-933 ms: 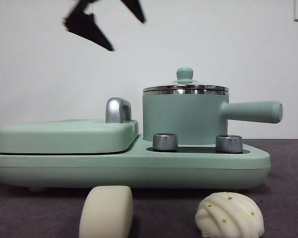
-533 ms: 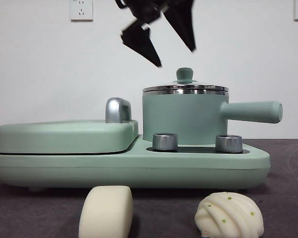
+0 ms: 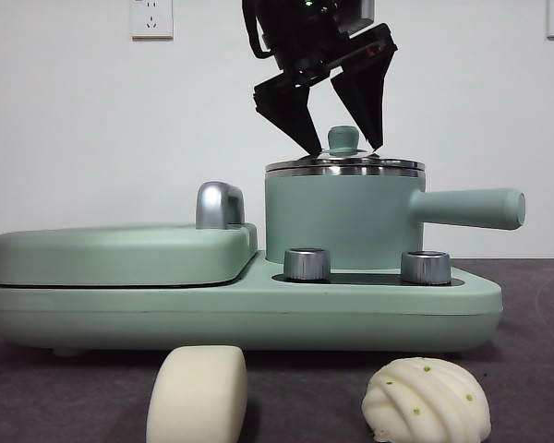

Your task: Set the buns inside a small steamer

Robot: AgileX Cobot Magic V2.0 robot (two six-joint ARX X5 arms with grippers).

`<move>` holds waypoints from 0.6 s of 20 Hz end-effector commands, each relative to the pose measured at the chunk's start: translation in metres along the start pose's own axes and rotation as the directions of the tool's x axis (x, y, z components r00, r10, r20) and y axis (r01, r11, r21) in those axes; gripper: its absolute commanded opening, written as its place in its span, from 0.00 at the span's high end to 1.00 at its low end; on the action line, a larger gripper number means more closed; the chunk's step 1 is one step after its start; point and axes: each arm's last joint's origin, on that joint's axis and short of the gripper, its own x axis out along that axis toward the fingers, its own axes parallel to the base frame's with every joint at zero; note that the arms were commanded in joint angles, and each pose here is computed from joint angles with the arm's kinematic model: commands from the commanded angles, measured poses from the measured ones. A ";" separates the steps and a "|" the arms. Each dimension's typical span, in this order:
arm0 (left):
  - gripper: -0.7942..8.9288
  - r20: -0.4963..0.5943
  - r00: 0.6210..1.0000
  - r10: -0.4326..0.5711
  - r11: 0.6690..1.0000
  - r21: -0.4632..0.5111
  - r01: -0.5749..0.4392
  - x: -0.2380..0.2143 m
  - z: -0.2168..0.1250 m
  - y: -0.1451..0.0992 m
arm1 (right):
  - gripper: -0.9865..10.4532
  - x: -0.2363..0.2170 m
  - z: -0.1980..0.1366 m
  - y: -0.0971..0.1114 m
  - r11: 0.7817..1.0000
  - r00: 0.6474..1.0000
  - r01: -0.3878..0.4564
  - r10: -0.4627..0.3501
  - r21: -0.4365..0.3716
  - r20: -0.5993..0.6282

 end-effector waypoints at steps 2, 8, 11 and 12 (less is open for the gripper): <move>0.60 0.018 1.000 0.000 0.999 0.039 -0.001 0.005 0.006 -0.003 | 0.50 -0.002 0.003 0.002 1.000 1.000 -0.003 0.003 -0.018 0.009; 0.61 0.003 1.000 -0.002 0.999 0.037 0.001 -0.002 0.007 -0.003 | 0.50 -0.002 0.003 0.002 1.000 1.000 -0.003 0.003 -0.018 0.010; 0.64 0.003 1.000 -0.002 0.999 0.038 0.002 -0.002 0.007 -0.004 | 0.50 -0.002 0.003 0.002 1.000 1.000 -0.002 0.002 -0.018 0.010; 0.66 0.007 1.000 -0.001 0.999 0.039 0.001 -0.002 0.007 -0.004 | 0.50 -0.002 0.003 0.002 1.000 1.000 -0.002 0.002 -0.018 0.010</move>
